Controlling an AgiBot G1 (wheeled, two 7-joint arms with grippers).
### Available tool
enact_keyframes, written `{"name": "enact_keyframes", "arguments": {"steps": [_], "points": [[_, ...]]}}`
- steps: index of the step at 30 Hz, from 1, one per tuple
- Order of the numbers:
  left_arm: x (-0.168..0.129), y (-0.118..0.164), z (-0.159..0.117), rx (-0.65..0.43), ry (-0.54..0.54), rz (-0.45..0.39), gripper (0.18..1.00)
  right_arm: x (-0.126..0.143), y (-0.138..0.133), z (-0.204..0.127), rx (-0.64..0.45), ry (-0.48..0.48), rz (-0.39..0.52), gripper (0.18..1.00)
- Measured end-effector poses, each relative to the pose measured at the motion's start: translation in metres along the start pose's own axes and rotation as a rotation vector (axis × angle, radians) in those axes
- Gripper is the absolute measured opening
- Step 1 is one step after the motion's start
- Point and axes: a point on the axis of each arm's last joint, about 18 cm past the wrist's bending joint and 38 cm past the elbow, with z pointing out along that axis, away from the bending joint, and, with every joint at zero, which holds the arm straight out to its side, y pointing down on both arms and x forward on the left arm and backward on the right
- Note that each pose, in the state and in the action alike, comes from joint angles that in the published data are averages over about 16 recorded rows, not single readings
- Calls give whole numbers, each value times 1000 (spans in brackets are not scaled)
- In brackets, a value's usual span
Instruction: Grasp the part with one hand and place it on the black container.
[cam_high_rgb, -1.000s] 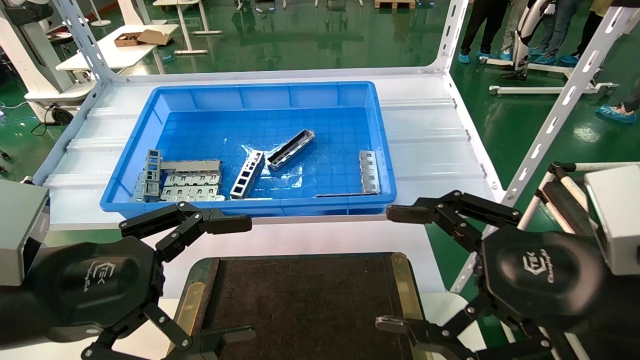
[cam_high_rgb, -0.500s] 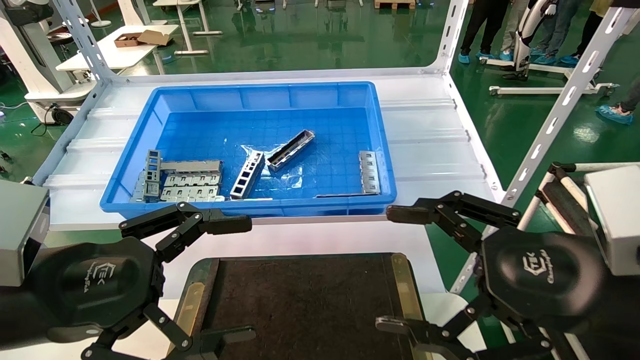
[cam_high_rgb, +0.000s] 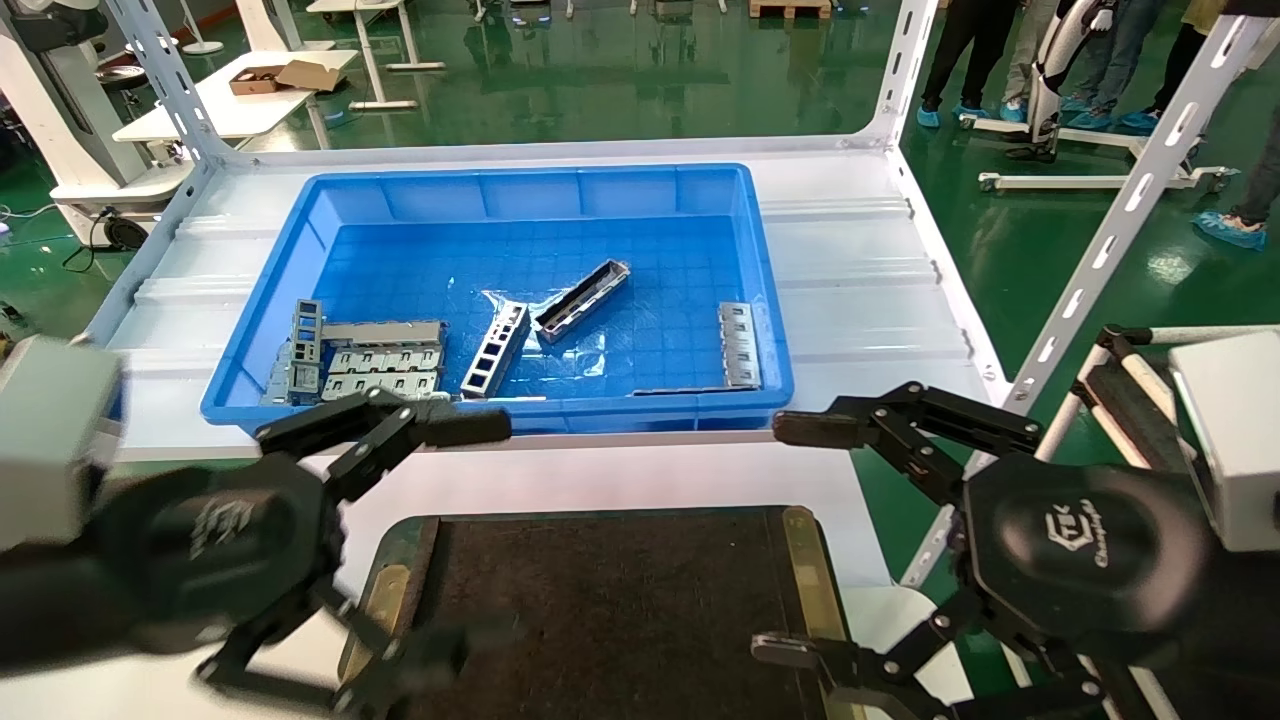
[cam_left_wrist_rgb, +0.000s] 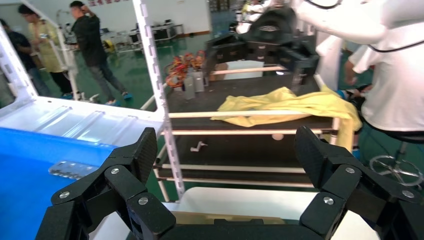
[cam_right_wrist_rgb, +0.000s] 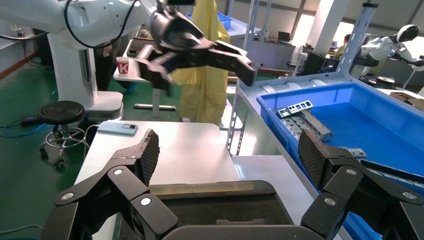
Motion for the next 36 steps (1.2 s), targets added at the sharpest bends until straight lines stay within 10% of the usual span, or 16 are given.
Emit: {"name": "enact_keyframes", "arguments": {"steps": [24, 36], "points": [[-180, 45, 105, -259, -452, -64, 1000, 0, 0, 0, 0, 0, 0, 1001], [-215, 77, 145, -399, -593, -111, 999, 0, 0, 0, 0, 0, 0, 1000]]}}
